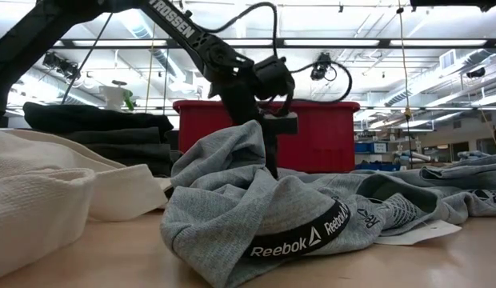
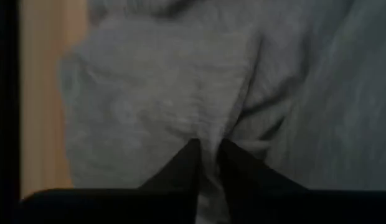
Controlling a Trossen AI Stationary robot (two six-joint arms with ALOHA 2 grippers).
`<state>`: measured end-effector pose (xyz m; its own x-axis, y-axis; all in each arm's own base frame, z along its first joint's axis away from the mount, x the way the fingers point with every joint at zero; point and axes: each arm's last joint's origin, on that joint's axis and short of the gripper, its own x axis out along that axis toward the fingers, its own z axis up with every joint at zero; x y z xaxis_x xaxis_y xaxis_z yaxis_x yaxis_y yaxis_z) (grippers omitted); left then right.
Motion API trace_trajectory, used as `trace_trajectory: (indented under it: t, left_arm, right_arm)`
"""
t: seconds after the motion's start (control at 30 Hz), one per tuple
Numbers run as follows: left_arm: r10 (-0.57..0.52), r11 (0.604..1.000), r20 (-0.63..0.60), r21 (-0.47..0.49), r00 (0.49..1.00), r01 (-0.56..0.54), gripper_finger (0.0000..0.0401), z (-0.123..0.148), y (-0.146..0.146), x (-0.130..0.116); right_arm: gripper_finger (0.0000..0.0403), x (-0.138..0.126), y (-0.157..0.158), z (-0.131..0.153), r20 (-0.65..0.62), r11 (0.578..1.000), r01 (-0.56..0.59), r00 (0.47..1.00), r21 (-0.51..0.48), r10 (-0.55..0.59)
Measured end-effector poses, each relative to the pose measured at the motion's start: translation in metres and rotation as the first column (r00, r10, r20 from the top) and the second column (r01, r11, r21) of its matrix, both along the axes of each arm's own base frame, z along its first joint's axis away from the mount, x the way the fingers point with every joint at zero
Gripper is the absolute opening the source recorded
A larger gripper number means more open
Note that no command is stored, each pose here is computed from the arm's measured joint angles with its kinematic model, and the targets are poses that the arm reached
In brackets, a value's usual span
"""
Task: Fold Laundry from Bin
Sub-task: Fold the gray shirt
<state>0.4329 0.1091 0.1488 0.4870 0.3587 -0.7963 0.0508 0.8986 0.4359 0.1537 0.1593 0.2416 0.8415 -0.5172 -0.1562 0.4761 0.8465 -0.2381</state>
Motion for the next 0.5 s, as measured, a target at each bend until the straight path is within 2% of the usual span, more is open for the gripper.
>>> trace_trajectory:
  t: [0.13, 0.27, 0.4, 0.5]
  left_arm:
    - [0.021, 1.0, 0.006, -0.008, 1.0, -0.021, 0.0013, -0.005, 0.002, 0.001]
    - [0.027, 1.0, 0.075, -0.008, 0.997, -0.026, 0.0007, 0.001, 0.0, 0.006]
    - [0.024, 1.0, 0.225, 0.003, 0.974, -0.025, 0.0006, 0.04, -0.008, 0.007]
    - [0.07, 0.997, 0.338, -0.034, 0.939, -0.063, 0.0009, 0.078, -0.012, -0.001]
  right_arm:
    - [0.0162, 0.0, 0.0, 0.0, -0.001, 1.0, -0.001, 1.0, 0.0, 0.001]
    - [0.0162, 0.0, 0.0, 0.0, -0.005, 1.0, -0.004, 1.0, 0.002, 0.004]
    - [0.0162, 0.001, 0.001, 0.0, -0.003, 1.0, -0.005, 1.0, 0.007, 0.005]
    - [0.0162, 0.001, 0.001, 0.0, -0.002, 1.0, -0.005, 1.0, 0.007, 0.005]
